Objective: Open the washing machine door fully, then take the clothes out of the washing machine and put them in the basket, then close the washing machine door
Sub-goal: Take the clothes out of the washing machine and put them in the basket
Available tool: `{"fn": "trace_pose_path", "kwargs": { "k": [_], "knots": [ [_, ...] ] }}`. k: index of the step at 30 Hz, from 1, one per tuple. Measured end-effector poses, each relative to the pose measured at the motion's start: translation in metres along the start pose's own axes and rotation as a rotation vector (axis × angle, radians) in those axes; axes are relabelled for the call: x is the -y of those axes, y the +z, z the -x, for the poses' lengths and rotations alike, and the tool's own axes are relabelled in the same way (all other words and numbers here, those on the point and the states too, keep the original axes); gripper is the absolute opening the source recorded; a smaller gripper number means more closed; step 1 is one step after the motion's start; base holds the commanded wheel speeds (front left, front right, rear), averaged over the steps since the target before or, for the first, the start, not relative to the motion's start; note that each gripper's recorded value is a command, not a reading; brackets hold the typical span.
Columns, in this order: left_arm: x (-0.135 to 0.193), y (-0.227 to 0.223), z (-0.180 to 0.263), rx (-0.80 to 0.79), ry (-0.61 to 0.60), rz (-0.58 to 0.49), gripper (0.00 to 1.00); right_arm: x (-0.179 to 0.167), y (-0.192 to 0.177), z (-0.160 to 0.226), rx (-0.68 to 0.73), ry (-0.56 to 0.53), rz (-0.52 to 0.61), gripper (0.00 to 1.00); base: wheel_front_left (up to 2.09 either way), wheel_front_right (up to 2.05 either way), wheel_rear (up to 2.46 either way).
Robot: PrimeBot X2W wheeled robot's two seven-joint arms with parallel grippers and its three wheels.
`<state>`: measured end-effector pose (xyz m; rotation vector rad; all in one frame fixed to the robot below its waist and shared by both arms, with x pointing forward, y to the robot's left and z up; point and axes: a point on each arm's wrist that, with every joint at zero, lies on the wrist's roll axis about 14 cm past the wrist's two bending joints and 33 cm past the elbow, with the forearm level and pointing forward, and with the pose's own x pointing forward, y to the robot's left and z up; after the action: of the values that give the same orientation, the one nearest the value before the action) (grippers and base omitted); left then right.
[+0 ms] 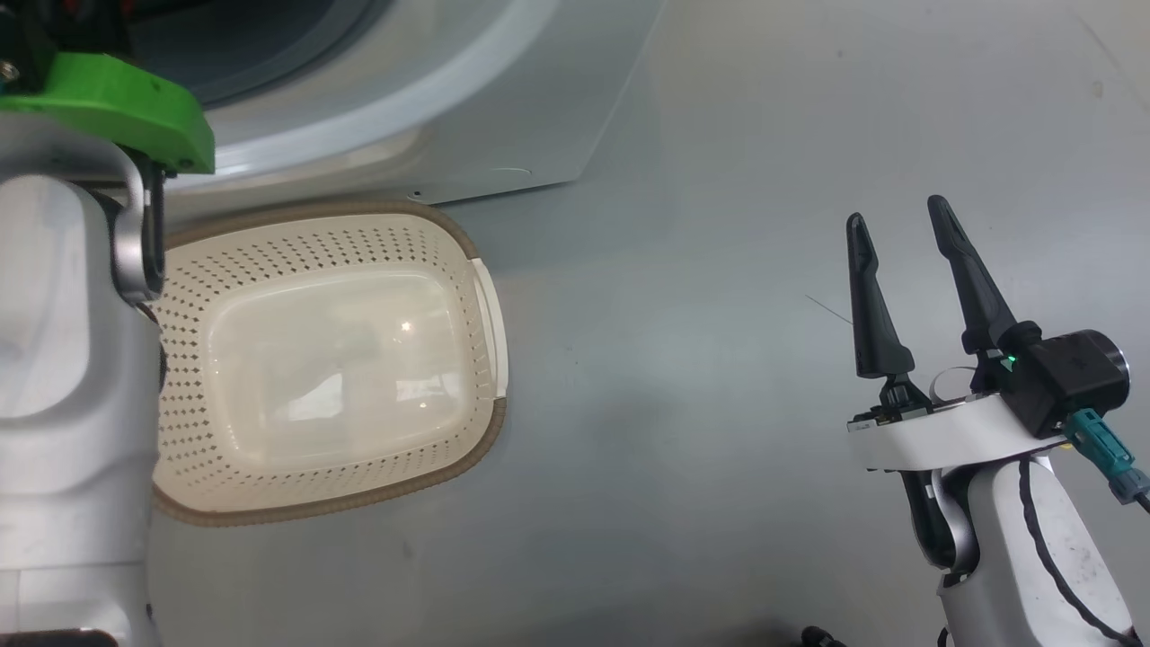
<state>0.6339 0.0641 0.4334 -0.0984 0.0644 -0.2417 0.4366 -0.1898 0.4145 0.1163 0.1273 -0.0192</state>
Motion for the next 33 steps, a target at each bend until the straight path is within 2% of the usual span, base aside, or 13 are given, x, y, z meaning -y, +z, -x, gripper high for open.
{"fn": "trace_pose_path", "kwargs": {
  "k": [7,27,33],
  "knots": [
    [-0.009,0.024,0.037,0.113,0.036,0.002,0.0,-0.009,0.005,0.003,0.013,0.034,0.006,1.0,0.0,0.0,0.0],
    [-0.035,0.076,0.156,0.216,0.187,0.014,0.0,-0.047,0.021,0.023,0.044,0.153,0.003,1.0,0.0,0.0,0.0],
    [-0.037,0.069,0.189,0.189,0.215,0.023,0.0,-0.066,0.031,0.026,0.071,0.205,0.0,1.0,0.0,0.0,0.0]
  ]
}}
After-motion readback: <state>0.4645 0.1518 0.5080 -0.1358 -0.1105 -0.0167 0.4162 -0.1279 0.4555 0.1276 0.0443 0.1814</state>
